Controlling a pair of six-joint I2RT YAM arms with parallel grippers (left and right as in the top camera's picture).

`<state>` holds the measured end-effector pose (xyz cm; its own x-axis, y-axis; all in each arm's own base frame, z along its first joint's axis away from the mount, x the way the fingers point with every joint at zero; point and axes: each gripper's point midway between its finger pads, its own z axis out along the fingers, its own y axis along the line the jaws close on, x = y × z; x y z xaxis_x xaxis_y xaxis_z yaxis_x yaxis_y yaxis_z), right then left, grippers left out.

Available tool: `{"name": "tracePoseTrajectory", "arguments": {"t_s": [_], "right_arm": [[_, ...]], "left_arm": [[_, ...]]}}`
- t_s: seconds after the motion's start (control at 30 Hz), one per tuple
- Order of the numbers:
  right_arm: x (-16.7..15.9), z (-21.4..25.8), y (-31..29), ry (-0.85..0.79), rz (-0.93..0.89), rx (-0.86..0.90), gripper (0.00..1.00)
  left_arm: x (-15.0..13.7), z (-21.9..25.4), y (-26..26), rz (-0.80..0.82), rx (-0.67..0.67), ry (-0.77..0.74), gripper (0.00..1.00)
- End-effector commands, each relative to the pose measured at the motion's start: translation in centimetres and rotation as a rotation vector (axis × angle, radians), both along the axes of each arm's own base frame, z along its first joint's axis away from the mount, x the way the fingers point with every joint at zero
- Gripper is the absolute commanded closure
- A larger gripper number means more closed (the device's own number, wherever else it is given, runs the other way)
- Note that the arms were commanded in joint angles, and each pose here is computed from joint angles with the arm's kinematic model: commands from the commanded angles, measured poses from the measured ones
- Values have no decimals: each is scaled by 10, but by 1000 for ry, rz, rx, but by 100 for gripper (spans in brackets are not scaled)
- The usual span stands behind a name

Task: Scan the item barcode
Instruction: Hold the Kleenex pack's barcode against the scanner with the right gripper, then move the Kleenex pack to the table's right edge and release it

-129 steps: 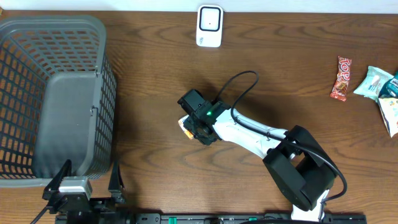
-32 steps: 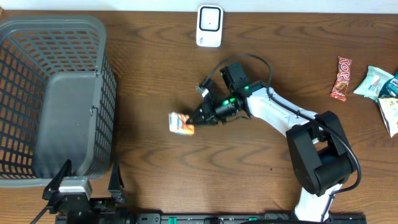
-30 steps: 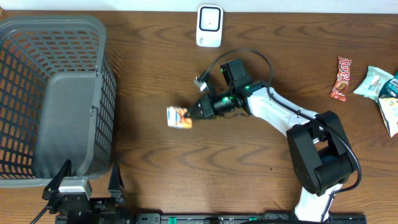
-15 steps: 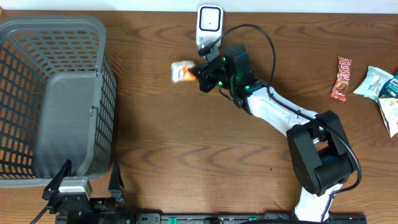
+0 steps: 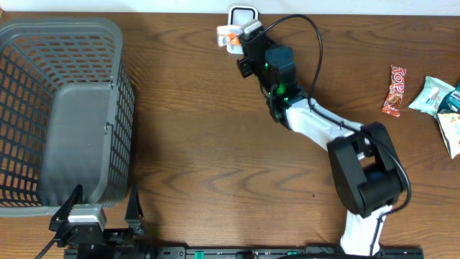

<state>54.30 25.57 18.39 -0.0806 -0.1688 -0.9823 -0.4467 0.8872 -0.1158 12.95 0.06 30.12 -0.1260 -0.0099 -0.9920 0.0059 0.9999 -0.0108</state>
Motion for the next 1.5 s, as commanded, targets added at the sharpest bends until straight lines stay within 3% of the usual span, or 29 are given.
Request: {"name": "tracePoseTrajectory", "arguments": {"t_s": [0.0,0.4,0.67,0.93,1.2,1.47], "right_arm": [[31,-8,-17,-25,-77,-23,99],[114,-31,-2,-86,-149,-1,99],[119,-46,-4,-52,-179,-5,99],[114,2,-15,-29,-214,48,99],[91,62,-119,79,-577,-75,99],[59,21,-294,331,-971,-276,99]], "left_arm": [[-2,3,1,5,-5,-12,2],[-2,3,1,5,-5,-12,2],[-2,3,1,5,-5,-12,2],[-2,3,1,5,-5,-12,2],[-2,3,1,5,-5,-12,2],[-2,3,1,5,-5,-12,2]]}}
